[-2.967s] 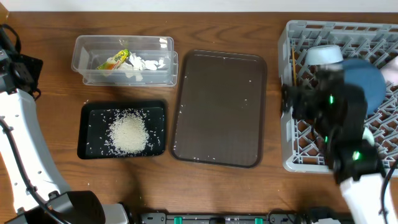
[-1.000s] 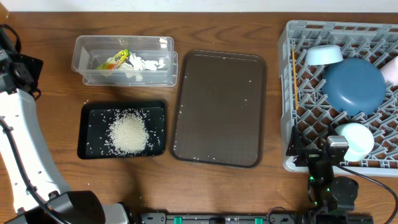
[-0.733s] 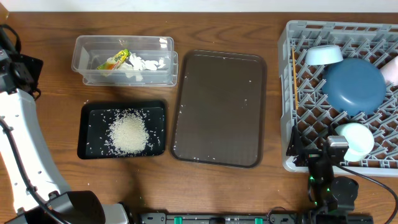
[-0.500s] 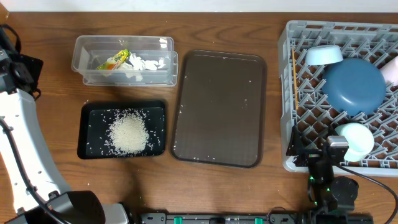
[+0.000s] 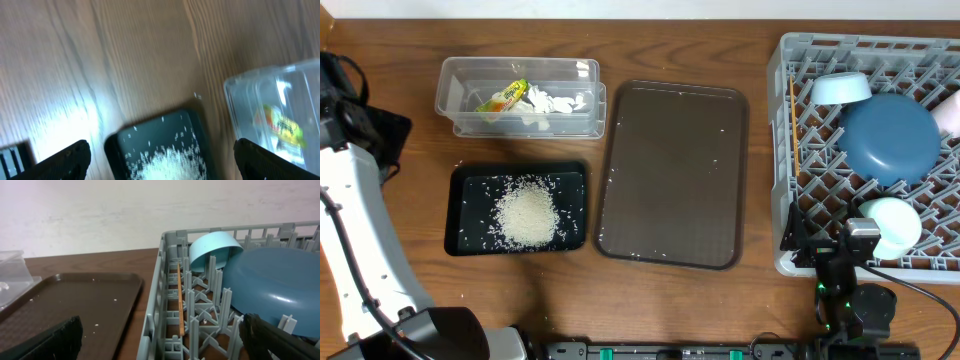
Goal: Sort waste into correct bins and load items into the dishwasher rack
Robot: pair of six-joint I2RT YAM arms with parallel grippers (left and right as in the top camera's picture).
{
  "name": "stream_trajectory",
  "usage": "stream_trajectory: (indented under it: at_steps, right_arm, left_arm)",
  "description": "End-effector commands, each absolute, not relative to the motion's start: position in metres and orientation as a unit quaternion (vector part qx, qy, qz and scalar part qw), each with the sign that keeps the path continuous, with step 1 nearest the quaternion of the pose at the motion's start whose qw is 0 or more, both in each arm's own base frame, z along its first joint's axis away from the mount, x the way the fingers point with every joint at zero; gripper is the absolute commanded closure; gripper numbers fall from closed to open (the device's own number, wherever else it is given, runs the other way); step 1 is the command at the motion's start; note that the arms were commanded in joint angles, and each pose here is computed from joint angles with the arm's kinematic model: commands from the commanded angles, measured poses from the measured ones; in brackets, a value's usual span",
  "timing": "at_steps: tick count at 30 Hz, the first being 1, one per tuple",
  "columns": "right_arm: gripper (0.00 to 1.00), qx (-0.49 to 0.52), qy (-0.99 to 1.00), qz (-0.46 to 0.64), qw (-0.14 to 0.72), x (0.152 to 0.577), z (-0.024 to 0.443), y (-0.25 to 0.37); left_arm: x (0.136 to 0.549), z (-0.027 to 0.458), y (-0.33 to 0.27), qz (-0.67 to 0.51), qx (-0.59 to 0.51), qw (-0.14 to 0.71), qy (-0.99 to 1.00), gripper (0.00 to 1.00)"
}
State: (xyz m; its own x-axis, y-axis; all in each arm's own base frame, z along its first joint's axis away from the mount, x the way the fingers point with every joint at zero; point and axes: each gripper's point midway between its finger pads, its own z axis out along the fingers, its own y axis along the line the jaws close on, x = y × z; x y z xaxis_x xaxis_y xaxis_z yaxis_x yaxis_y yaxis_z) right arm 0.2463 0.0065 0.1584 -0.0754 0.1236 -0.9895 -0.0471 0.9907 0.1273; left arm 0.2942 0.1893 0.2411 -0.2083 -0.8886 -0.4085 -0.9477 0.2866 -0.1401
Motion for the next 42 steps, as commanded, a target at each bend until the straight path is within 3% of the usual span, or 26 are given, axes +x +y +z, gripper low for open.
stream_trajectory:
  at_steps: [1, 5, 13, 27, 42]
  right_arm:
    - [0.01, 0.023, 0.730, 0.056, 0.681, 0.246, 0.158, 0.005]
    - [0.01, 0.023, 0.730, 0.056, 0.681, 0.246, 0.158, 0.005]
    - [0.01, 0.023, 0.730, 0.056, 0.681, 0.246, 0.158, 0.004]
    - [0.01, 0.023, 0.730, 0.056, 0.681, 0.246, 0.158, 0.004]
    - [0.01, 0.023, 0.730, 0.056, 0.681, 0.246, 0.158, 0.005]
  left_arm:
    - [0.299, 0.224, 0.165, 0.034, -0.577, 0.186, 0.794, 0.07]
    - [0.308, 0.208, 0.145, 0.028, -0.548, 0.207, 0.810, 0.07]
    - [0.327, 0.189, 0.095, -0.019, -0.449, 0.342, 0.825, 0.07]
    - [0.273, 0.153, 0.055, -0.085, -0.343, 0.545, 0.761, 0.07]
    - [0.254, 0.135, 0.051, -0.080, -0.299, 0.598, 0.739, 0.07]
